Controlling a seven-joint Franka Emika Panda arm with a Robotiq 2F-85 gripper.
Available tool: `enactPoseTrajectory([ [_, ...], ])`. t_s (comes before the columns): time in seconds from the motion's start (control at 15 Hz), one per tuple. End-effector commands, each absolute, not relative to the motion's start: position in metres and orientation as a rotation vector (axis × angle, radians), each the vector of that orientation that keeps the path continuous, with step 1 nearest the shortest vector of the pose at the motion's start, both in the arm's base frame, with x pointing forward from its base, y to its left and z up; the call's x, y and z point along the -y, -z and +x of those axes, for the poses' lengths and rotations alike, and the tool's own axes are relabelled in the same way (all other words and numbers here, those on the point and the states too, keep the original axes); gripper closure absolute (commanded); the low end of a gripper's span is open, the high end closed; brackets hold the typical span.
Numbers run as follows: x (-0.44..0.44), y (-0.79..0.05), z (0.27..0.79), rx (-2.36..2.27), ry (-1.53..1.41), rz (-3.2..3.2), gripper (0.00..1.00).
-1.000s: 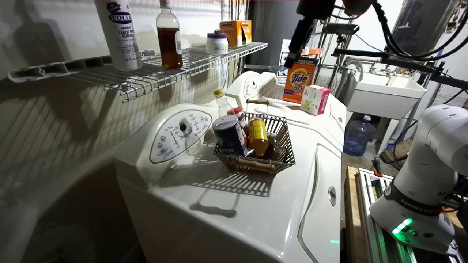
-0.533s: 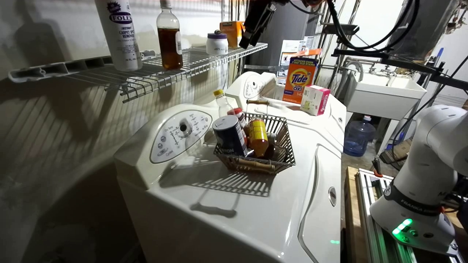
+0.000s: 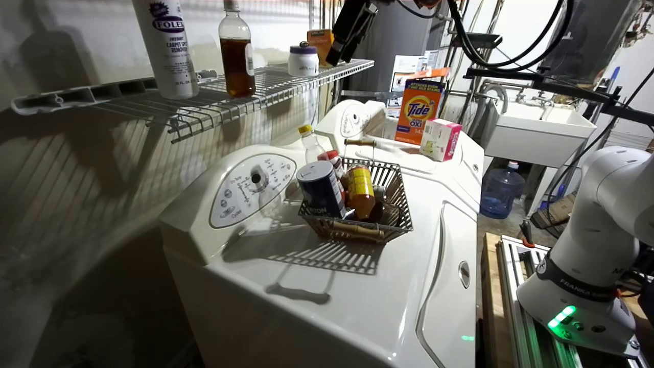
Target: Put the brown bottle from the bottom shelf into the basket.
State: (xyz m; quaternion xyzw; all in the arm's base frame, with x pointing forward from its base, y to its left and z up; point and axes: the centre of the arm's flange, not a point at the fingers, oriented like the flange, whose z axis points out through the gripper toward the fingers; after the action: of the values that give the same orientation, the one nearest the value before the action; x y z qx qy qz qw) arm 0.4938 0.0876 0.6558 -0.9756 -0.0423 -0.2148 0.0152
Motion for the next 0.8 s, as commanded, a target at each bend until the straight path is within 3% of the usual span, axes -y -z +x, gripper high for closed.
enactPoseTrajectory([
  [0.0, -0.084, -0.651, 0.506, 0.046, 0.741, -3.005, 0.0],
  [0.73, -0.092, -0.654, 0.583, 0.187, 1.113, -2.838, 0.0],
])
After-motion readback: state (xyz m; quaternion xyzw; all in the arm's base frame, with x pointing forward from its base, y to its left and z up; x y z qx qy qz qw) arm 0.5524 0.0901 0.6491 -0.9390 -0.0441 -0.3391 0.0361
